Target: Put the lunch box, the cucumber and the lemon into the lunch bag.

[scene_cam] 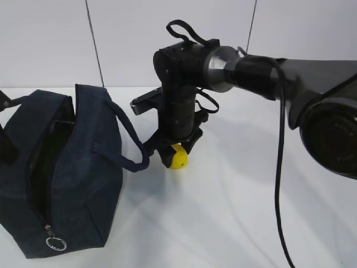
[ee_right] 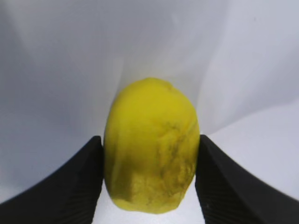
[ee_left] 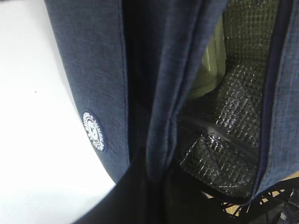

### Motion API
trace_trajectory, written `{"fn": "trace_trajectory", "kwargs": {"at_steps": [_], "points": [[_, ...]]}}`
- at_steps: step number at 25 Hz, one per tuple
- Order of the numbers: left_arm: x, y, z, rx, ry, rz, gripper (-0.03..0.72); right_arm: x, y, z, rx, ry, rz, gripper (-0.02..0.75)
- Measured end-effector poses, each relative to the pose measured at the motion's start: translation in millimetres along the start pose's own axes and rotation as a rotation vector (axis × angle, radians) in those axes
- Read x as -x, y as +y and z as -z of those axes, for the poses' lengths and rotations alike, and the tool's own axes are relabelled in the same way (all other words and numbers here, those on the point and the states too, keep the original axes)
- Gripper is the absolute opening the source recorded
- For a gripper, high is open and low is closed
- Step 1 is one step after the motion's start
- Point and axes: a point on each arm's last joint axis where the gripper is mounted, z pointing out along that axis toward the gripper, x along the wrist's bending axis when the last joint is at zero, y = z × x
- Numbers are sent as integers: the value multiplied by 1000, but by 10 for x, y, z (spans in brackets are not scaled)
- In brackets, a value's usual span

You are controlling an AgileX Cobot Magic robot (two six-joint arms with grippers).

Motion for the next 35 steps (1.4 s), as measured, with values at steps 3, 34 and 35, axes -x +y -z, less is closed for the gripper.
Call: {"fn": "trace_trajectory", "kwargs": {"at_steps": [3, 34, 35], "points": [[0, 0, 0, 0, 0, 0, 1, 4, 32, 51, 17, -1, -1, 435], [-3, -2, 0, -2, 4, -2, 1, -449, -279, 2055, 370, 538, -116, 430], [-3, -2, 0, -2, 4, -2, 1, -479, -279, 2069, 373, 564, -107, 430]]}}
